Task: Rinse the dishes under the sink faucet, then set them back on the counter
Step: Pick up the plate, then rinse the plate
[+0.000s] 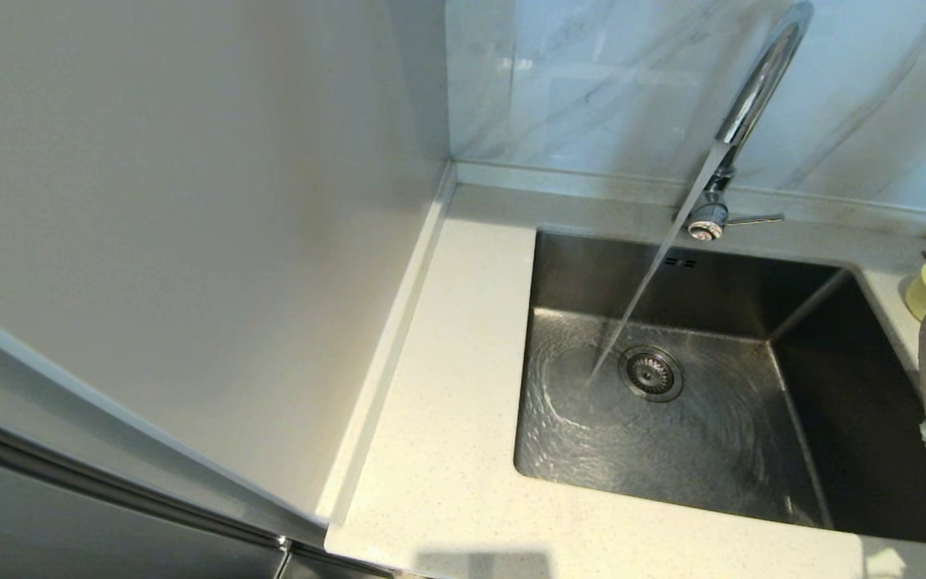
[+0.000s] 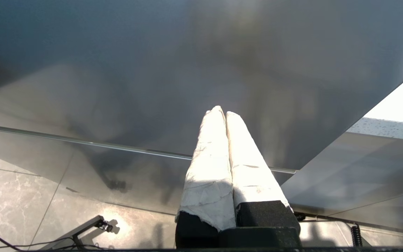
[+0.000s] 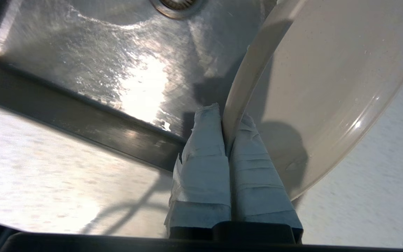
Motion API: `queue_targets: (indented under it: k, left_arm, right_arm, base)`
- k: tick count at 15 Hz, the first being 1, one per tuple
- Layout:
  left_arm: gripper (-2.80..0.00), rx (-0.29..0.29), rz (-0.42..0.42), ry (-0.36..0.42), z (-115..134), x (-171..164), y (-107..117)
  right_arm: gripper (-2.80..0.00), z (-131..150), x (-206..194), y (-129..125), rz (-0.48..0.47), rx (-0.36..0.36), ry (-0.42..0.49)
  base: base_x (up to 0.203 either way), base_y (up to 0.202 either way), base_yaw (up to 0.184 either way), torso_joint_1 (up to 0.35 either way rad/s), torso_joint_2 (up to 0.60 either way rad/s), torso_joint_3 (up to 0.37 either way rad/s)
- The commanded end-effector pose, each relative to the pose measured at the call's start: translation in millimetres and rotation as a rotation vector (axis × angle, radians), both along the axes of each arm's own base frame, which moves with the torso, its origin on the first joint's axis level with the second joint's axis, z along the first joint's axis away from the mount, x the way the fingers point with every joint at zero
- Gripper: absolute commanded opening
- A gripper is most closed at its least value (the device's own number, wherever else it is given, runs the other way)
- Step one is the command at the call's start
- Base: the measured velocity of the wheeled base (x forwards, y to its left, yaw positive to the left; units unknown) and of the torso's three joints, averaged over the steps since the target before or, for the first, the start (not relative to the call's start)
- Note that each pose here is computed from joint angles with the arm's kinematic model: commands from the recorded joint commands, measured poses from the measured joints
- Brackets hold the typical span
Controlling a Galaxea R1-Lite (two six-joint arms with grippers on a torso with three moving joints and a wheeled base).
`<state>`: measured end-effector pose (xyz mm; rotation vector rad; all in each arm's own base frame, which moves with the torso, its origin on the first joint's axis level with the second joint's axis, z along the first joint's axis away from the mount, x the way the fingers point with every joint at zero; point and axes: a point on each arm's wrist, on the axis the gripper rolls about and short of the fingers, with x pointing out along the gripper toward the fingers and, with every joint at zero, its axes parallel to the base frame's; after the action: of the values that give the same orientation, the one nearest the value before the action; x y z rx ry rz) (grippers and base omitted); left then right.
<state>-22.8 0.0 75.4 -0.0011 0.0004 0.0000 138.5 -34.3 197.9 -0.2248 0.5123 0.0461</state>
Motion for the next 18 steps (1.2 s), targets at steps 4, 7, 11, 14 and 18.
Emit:
queue_targets:
  k: [4,7,11,14,18]
  left_arm:
    - [-2.8,0.0,0.0,0.0,0.0,0.0,0.0]
    - [-2.8,0.0,0.0,0.0,0.0,0.0,0.0]
    - [-2.8,0.0,0.0,0.0,0.0,0.0,0.0]
    - [-2.8,0.0,0.0,0.0,0.0,0.0,0.0]
    - [-2.8,0.0,0.0,-0.002,0.3,-0.1,0.0]
  right_arm:
    - [-2.8,17.0,1.1,28.9,0.112,0.193,-0.058]
    - [-2.8,21.1,3.8,48.8,0.247,0.319,-0.03]
    - [-2.8,17.4,38.7,64.5,0.295,0.386,0.072]
    - [-2.8,23.1,44.1,73.1,0.409,0.429,0.084]
    - [-2.8,28.2,50.3,91.4,0.501,0.426,0.096]
  base:
    - [0.0,0.0,0.0,0.0,0.0,0.0]
    - [0.0,0.0,0.0,0.0,0.0,0.0]
    - [0.0,0.0,0.0,0.0,0.0,0.0]
    - [0.0,0.0,0.0,0.0,0.0,0.0]
    - [0.0,0.0,0.0,0.0,0.0,0.0]
